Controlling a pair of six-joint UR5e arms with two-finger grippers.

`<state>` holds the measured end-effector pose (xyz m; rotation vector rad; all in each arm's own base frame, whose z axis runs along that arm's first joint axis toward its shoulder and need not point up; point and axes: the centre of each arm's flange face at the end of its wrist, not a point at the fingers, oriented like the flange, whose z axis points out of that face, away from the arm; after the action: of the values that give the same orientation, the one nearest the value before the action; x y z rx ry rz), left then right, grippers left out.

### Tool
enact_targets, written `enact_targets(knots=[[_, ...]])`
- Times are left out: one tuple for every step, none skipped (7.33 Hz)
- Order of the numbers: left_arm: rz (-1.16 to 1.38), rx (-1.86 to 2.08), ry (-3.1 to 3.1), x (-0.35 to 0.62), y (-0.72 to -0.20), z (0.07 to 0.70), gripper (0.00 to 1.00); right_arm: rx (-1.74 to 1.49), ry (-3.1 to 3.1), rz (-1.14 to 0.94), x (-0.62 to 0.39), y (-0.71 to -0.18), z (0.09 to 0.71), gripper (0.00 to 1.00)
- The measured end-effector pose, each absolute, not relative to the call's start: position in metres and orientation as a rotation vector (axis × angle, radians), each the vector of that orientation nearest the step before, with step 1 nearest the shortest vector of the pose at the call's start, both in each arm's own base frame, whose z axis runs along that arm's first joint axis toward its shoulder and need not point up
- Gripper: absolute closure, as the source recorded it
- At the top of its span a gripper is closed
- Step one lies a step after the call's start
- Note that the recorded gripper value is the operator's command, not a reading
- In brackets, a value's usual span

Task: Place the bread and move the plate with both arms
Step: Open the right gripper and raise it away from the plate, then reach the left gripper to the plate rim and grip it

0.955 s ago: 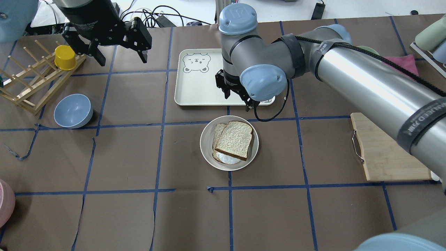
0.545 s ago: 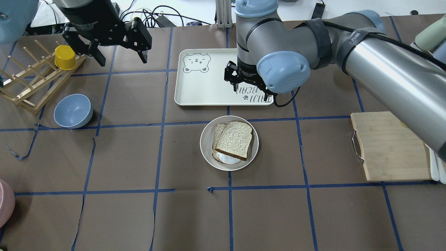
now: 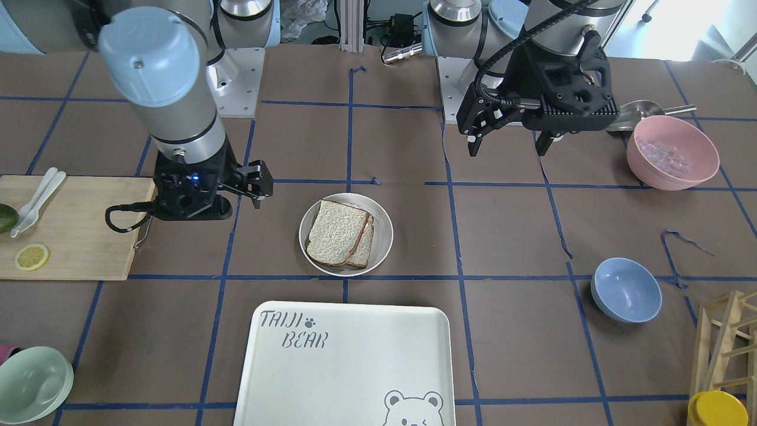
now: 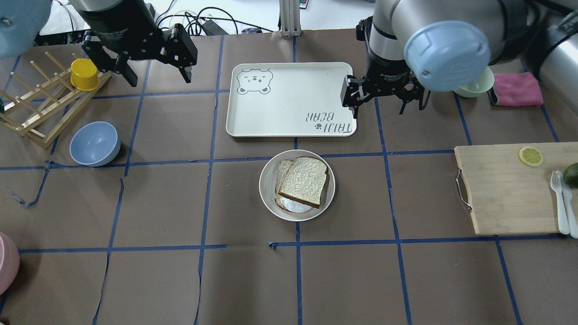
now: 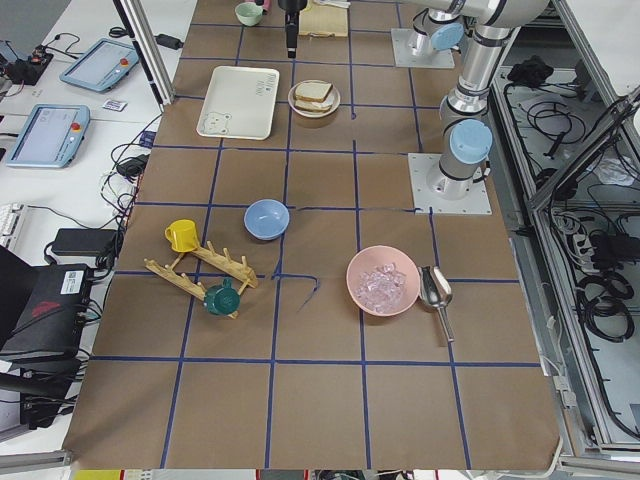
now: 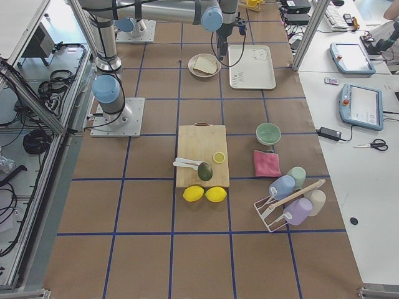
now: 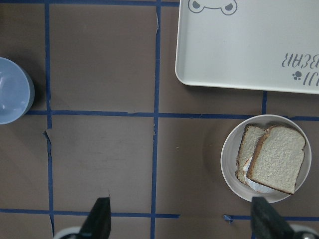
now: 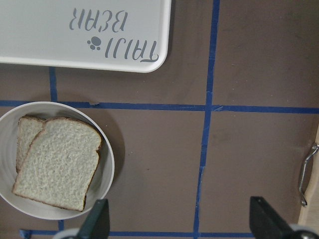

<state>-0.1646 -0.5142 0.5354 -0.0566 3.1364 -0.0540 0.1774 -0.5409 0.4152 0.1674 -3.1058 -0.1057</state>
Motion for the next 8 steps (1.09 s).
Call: enact_targets(knots=[[-0.014, -0.065, 3.136, -0.167, -0.513, 0.521, 0.00, 0.253, -3.107, -0.095, 0.147, -0.541, 0.429, 0.00], [0.046, -0.103, 3.132, -0.171, -0.513, 0.497, 0.00, 0.265, -3.114, -0.079, 0.125, -0.538, 0.441, 0.00], [0.092, -0.163, 3.137, -0.177, -0.517, 0.467, 0.00, 0.260, -3.117, -0.057, 0.116, -0.533, 0.452, 0.00], [0.104, -0.235, 3.169, -0.188, -0.521, 0.427, 0.00, 0.254, -3.115, -0.030, 0.112, -0.527, 0.462, 0.00], [0.092, -0.324, 3.200, -0.202, -0.518, 0.380, 0.00, 0.255, -3.109, -0.017, 0.110, -0.524, 0.468, 0.00], [0.077, -0.402, 3.211, -0.213, -0.509, 0.335, 0.00, 0.259, -3.104, -0.012, 0.109, -0.522, 0.470, 0.00], [0.089, -0.429, 3.212, -0.223, -0.496, 0.297, 0.00, 0.261, -3.101, -0.010, 0.107, -0.522, 0.471, 0.00], [0.132, -0.434, 3.215, -0.231, -0.486, 0.271, 0.04, 0.265, -3.101, -0.009, 0.107, -0.522, 0.471, 0.00]])
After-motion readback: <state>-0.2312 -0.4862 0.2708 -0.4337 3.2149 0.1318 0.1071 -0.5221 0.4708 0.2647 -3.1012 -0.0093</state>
